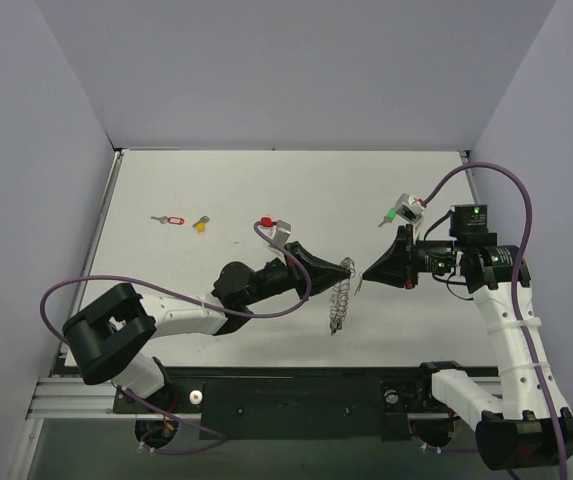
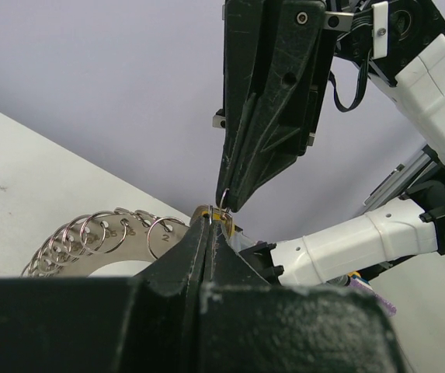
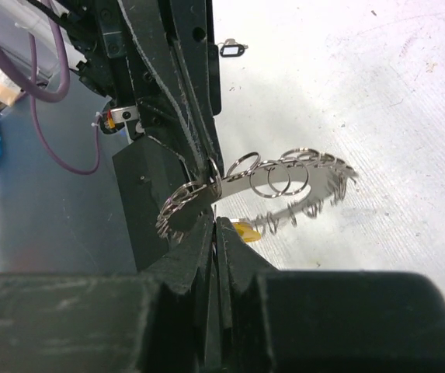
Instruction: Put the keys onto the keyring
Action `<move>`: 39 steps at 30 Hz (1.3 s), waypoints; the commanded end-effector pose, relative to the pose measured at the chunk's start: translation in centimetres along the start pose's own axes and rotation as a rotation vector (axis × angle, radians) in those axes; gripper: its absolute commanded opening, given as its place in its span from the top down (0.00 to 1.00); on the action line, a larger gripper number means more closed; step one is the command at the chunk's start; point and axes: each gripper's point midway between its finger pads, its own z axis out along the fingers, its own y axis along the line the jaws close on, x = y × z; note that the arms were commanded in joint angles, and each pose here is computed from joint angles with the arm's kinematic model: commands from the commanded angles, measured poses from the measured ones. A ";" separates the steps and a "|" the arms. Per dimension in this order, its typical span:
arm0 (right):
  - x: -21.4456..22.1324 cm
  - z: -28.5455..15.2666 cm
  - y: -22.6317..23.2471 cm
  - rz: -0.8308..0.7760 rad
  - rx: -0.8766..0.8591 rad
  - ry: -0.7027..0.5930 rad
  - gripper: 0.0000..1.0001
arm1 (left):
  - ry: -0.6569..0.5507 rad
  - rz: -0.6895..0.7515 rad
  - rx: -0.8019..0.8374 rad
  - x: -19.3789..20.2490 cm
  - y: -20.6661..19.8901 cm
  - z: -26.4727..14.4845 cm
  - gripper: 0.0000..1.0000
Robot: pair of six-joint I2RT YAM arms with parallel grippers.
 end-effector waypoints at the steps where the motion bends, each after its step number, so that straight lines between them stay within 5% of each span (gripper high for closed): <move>1: -1.1 0.1 0.2 0.003 -0.018 -0.040 1.00 | -0.233 0.106 0.182 -5.7 -5.3 0.3 1.00; 39: -0.8 0.9 0.1 0.040 -0.055 -0.053 1.00 | -0.252 0.073 0.208 -5.9 -5.7 0.7 1.00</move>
